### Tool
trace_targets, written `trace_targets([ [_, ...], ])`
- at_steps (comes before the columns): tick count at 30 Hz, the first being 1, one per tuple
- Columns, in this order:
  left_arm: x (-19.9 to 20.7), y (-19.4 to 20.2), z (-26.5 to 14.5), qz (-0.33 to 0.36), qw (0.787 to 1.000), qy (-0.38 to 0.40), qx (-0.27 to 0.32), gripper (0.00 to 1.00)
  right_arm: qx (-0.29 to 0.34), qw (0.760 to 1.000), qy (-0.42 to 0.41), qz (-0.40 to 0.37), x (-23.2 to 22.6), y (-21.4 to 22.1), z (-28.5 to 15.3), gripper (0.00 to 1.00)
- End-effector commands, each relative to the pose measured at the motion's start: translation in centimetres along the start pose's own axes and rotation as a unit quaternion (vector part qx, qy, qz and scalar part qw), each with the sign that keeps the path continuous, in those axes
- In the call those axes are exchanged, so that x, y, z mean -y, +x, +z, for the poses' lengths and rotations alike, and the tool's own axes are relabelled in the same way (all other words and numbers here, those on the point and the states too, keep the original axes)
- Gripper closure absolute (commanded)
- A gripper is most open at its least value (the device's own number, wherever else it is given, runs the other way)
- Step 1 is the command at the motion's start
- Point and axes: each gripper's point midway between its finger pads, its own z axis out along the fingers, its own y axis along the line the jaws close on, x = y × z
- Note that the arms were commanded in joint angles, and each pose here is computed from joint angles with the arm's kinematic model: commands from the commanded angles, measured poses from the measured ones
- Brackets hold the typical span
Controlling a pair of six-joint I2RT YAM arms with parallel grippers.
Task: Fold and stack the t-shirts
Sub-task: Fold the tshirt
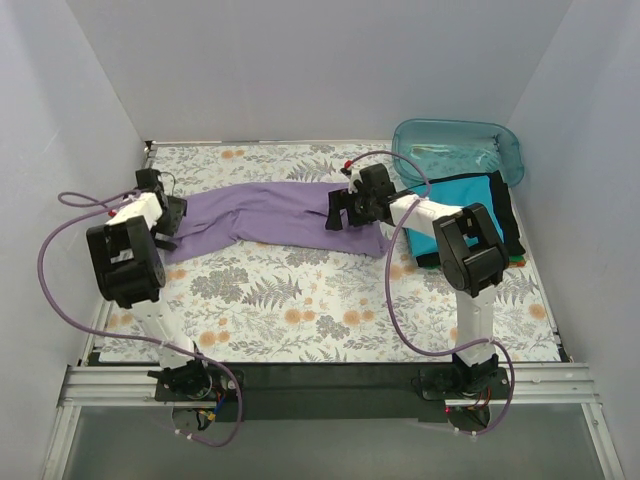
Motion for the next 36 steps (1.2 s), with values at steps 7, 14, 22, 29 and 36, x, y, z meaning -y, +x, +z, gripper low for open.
trace_targets([
  [7,-16.8,9.9,-8.5,-0.027,0.993,-0.105,-0.049,0.02,0.01,0.999,0.022,-0.049,3.5,-2.4,1.3,0.02],
  [14,-20.6,20.0,-12.0,0.058,0.986,-0.047,-0.148,0.02,0.047,0.99,-0.04,-0.123,4.1,-8.0,8.8,0.02],
  [22,-24.3,28.9,-15.8,0.161,0.954,-0.081,-0.238,0.02,0.145,0.979,-0.141,-0.007,1.6,-14.4,10.5,0.02],
  [29,-26.7,36.5,-22.4,0.286,0.916,-0.046,-0.276,0.02,0.188,0.972,-0.139,0.0,1.0,-17.4,9.8,0.02],
  [36,-23.2,42.9,-29.9,0.402,0.87,0.101,-0.266,0.02,0.163,0.972,-0.167,-0.039,-1.2,-17.6,7.2,0.02],
])
